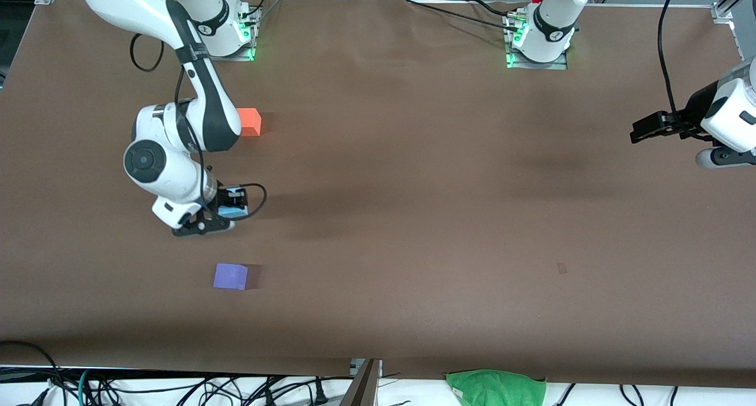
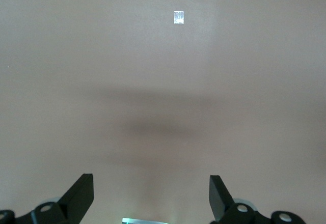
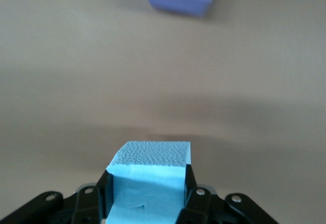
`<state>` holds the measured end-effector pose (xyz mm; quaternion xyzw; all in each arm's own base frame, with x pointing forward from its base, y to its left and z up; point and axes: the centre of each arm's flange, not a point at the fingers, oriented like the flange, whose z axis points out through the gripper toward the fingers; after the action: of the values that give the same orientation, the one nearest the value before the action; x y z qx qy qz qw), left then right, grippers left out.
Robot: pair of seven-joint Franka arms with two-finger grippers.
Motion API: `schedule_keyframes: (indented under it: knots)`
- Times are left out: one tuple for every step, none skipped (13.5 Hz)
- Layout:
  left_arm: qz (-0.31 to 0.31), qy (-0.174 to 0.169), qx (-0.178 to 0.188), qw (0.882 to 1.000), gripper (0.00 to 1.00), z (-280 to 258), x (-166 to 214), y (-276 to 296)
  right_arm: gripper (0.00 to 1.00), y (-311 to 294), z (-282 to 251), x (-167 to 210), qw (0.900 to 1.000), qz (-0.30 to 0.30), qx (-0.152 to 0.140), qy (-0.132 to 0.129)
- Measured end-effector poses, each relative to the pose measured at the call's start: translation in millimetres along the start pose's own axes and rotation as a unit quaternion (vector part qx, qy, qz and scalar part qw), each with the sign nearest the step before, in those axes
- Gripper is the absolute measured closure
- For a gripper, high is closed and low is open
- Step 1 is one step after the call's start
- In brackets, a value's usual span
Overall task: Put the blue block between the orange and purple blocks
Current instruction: 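Lower the light-blue cube between the orange and purple cubes, open the right gripper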
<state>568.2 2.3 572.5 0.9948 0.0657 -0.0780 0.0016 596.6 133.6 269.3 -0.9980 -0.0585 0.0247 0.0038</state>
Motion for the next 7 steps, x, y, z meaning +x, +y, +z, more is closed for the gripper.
schedule_keyframes:
  knots:
    - [0.0, 0.0, 0.0, 1.0, 0.0, 0, 0, 0, 0.45, 5, 8, -13, 1.0, 0.019, 0.001, -0.005]
    - [0.0, 0.0, 0.0, 1.0, 0.0, 0, 0, 0, 0.45, 6, 10, -21, 0.999, 0.036, 0.001, -0.008]
    - [0.0, 0.0, 0.0, 1.0, 0.0, 0, 0, 0, 0.45, 5, 10, -25, 0.999, 0.05, 0.002, -0.009]
    - [0.0, 0.0, 0.0, 1.0, 0.0, 0, 0, 0, 0.45, 3, 9, -26, 0.998, 0.06, 0.003, -0.009]
    - [0.0, 0.0, 0.0, 1.0, 0.0, 0, 0, 0, 0.45, 1, 10, -27, 0.998, 0.067, 0.006, -0.01]
    - [0.0, 0.0, 0.0, 1.0, 0.0, 0, 0, 0, 0.45, 0, 11, -27, 0.997, 0.073, 0.008, -0.009]
    - [0.0, 0.0, 0.0, 1.0, 0.0, 0, 0, 0, 0.45, -1, 12, -27, 0.997, 0.077, 0.009, -0.007]
